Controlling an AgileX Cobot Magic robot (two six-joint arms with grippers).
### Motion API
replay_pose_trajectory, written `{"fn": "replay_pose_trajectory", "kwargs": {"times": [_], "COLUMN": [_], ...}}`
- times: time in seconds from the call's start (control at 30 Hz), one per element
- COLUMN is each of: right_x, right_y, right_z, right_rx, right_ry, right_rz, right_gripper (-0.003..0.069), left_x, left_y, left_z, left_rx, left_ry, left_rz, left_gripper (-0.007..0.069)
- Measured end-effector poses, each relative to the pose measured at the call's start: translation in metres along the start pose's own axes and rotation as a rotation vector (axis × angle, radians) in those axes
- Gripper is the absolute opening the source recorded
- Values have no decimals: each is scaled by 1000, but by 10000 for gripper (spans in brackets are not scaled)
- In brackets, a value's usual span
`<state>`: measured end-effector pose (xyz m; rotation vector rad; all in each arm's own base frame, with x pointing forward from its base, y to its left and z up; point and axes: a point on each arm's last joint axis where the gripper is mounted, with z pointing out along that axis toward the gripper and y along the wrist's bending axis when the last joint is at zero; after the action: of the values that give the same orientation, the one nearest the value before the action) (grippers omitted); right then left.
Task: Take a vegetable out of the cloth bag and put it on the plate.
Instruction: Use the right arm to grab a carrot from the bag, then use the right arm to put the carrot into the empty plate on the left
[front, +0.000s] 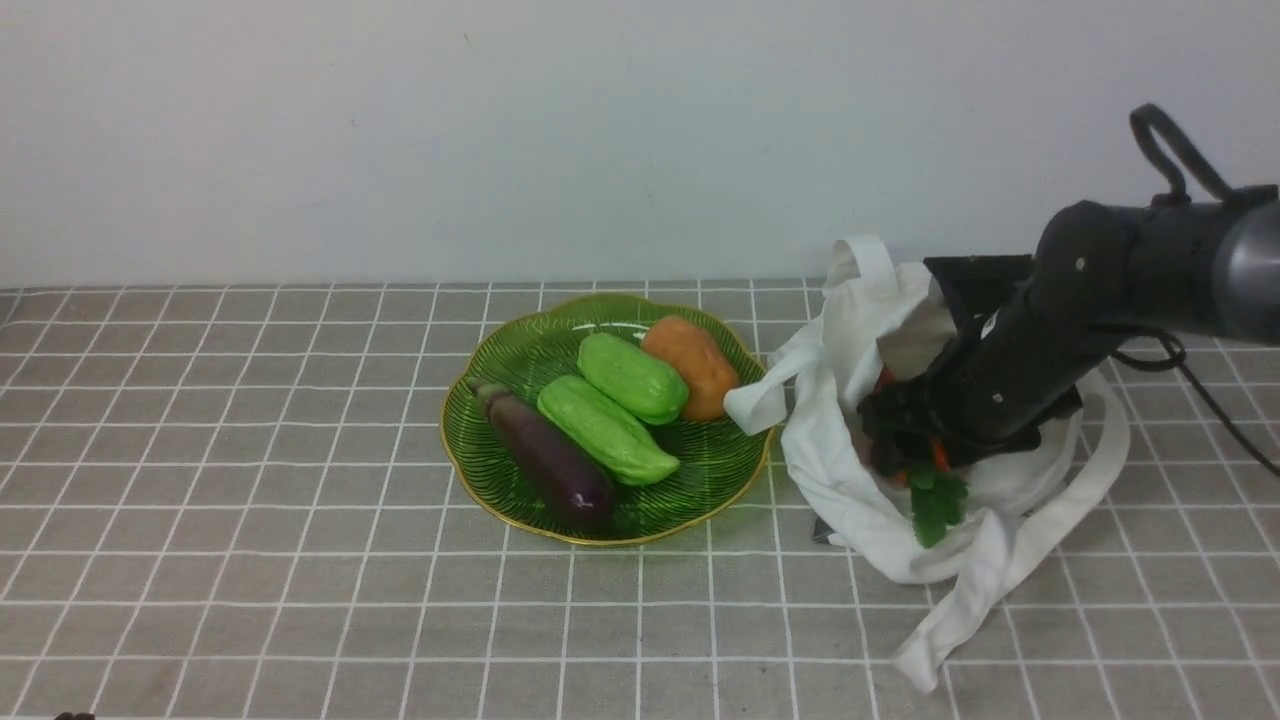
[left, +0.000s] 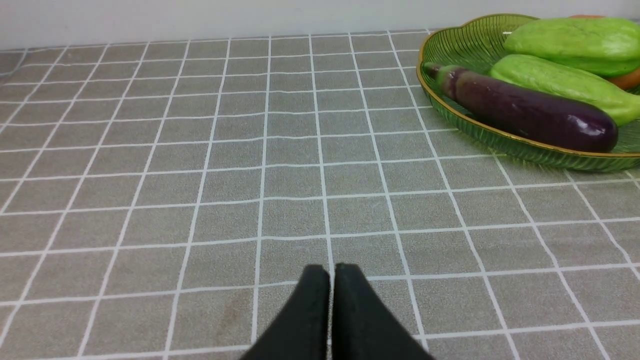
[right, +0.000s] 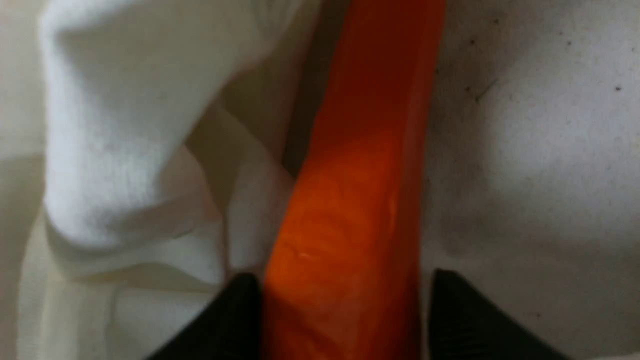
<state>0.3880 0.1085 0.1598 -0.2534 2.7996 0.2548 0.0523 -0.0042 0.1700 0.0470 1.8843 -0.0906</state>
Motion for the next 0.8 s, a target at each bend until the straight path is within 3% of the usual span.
{"fn": "replay_pose_trajectory", "kwargs": {"times": [0.03, 0.17, 0.5, 0.67, 0.8], "right_x": [0, 2, 18, 54, 84], "right_y": [0, 2, 16, 36, 73], "right_z": [0, -13, -101, -121, -119], "right_rx": [0, -4, -46, -99, -204], "right_ry": [3, 20, 69, 117, 131], "right_rz": [0, -18, -33, -52, -108], "right_gripper": [327, 331, 331, 331, 331], "left_x": [0, 0, 0, 0, 0], "left_y": [0, 0, 0, 0, 0], "left_z": [0, 0, 0, 0, 0], "left_rx": [0, 0, 0, 0, 0], "left_ry": [0, 0, 0, 0, 0], "left_rz": [0, 0, 0, 0, 0], "left_gripper": [-5, -5, -5, -5, -5]}}
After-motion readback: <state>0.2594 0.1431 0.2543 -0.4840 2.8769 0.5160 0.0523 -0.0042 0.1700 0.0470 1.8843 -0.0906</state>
